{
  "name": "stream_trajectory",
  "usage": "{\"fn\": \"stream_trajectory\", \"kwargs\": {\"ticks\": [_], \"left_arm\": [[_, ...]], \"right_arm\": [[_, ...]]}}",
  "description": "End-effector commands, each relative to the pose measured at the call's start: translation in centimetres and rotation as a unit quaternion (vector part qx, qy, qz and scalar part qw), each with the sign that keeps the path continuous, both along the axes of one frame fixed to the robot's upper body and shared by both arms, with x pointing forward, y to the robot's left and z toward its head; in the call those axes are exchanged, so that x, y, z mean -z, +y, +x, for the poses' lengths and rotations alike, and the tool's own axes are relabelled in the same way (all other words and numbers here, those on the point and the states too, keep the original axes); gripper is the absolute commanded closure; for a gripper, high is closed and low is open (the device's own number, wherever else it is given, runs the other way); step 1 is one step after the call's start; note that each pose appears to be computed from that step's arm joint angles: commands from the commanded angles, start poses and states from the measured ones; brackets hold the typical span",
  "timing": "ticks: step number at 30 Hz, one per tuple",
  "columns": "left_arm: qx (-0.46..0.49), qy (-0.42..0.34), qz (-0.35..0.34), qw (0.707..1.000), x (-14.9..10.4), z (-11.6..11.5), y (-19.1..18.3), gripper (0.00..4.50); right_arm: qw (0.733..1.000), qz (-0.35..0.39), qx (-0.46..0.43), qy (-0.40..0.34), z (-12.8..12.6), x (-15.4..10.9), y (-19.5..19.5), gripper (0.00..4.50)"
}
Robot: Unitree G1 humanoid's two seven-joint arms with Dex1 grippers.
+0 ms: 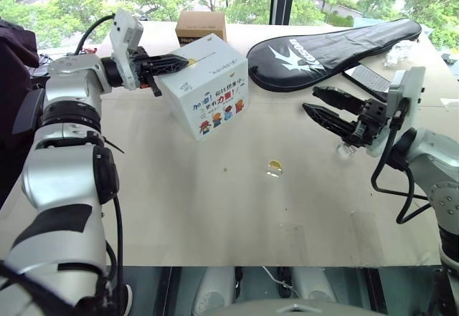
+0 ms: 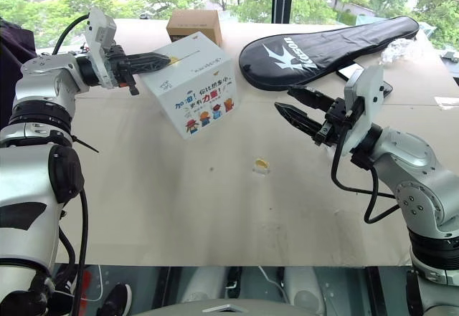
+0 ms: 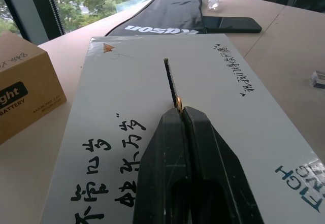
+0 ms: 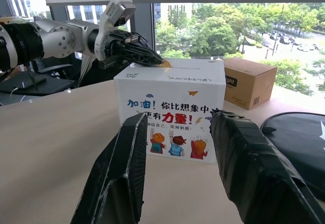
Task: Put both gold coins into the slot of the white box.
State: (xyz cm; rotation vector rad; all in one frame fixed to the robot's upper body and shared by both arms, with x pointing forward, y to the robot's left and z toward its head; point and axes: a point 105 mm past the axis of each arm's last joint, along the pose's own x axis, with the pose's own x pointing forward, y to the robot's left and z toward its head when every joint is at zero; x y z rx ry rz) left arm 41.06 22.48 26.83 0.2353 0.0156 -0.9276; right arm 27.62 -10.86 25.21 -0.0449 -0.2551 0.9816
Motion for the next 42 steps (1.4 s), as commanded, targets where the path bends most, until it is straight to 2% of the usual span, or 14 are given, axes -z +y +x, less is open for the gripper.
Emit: {"fn": "stream_trajectory", "kwargs": {"ticks": [1, 3, 5, 10, 14, 18, 19, 20, 22, 24, 27, 31, 37, 42], "left_arm": [[-0.001, 0.009, 0.019, 1.000, 0.6, 0.1, 0.0, 4.50], [-0.003, 0.006, 0.016, 1.000, 0.5, 0.1, 0.0, 4.50], [-0.014, -0.005, 0.017, 1.000, 0.2, 0.4, 0.0, 3.95], [0.026, -0.050, -0.045, 0.997, -2.5, -0.5, -0.4, 1.82], [0.033, -0.089, -0.086, 0.992, -5.3, -1.8, 1.1, 1.82], [0.097, -0.092, -0.099, 0.986, -6.9, -3.9, 1.3, 1.82], [0.122, -0.087, -0.090, 0.985, -6.8, -4.8, 1.0, 1.82], [0.144, -0.077, -0.072, 0.984, -6.2, -5.6, 0.5, 1.82], [0.167, -0.043, 0.031, 0.985, -2.1, -7.0, -0.4, 1.82], [0.184, -0.008, 0.067, 0.981, 0.7, -8.6, -0.8, 1.82], [0.204, 0.022, 0.030, 0.978, 1.7, -10.8, -1.8, 1.82], [0.207, 0.045, 0.046, 0.976, 4.8, -13.2, -3.3, 1.82], [0.201, 0.056, 0.027, 0.978, 6.1, -14.8, -5.2, 1.82], [0.191, 0.069, 0.060, 0.977, 7.5, -15.0, -5.1, 1.82]], "right_arm": [[1.000, -0.004, -0.004, -0.029, -0.7, -1.1, 0.2, 2.37], [1.000, -0.003, -0.004, -0.029, -0.8, -1.1, 0.2, 2.37], [1.000, -0.002, -0.004, -0.029, -0.8, -1.1, 0.2, 2.21], [1.000, -0.004, 0.000, -0.024, -0.8, -0.8, 0.1, 2.21], [1.000, -0.016, -0.004, -0.006, -0.9, 0.5, 0.5, 2.21], [0.999, -0.035, -0.016, 0.025, -0.7, 3.0, 1.4, 2.21], [0.998, -0.055, -0.016, 0.037, -0.4, 4.5, 1.8, 2.21], [0.995, -0.083, -0.011, 0.045, -0.1, 6.0, 2.0, 2.21], [0.991, -0.121, -0.003, 0.051, 0.7, 8.8, 2.4, 2.21], [0.989, -0.138, 0.003, 0.047, 1.4, 10.0, 2.6, 2.21], [0.988, -0.146, -0.016, 0.058, 1.6, 11.4, 3.2, 2.21], [0.985, -0.154, -0.029, 0.072, 1.6, 12.8, 3.7, 2.21], [0.985, -0.149, -0.033, 0.078, 1.8, 13.2, 4.0, 2.21], [0.985, -0.150, -0.020, 0.082, 2.3, 13.5, 4.2, 2.21]]}}
